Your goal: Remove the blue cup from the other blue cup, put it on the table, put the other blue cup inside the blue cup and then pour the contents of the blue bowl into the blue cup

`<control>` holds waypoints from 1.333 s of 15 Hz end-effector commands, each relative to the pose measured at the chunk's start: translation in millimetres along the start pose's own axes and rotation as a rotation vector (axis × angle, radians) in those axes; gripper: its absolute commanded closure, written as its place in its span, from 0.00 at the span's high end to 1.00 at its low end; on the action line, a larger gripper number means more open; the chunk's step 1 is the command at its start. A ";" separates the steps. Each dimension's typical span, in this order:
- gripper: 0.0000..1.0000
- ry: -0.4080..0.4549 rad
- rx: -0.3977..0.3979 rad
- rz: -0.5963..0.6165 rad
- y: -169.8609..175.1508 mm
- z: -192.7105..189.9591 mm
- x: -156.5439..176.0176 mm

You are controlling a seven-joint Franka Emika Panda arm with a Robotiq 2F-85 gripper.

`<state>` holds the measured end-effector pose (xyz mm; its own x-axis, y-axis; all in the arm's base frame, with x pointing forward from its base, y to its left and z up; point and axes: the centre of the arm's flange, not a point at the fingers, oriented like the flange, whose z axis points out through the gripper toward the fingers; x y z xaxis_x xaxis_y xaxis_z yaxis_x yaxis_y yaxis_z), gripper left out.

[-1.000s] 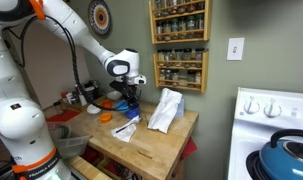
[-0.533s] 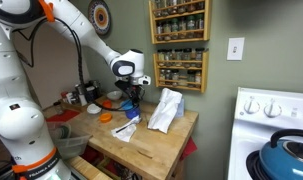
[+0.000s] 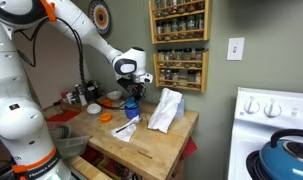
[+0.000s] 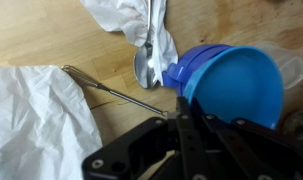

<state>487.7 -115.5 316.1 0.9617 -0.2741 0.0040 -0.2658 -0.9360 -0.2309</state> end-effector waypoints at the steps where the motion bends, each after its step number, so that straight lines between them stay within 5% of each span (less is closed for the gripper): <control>1: 0.01 0.028 -0.033 0.010 -6.2 -9.3 -2.8; 20: 0.01 0.088 -0.253 -0.019 -25.1 -23.7 -9.6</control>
<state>493.7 -103.0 341.7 0.9623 -0.2632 0.0694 -0.2628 -0.9647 -0.0139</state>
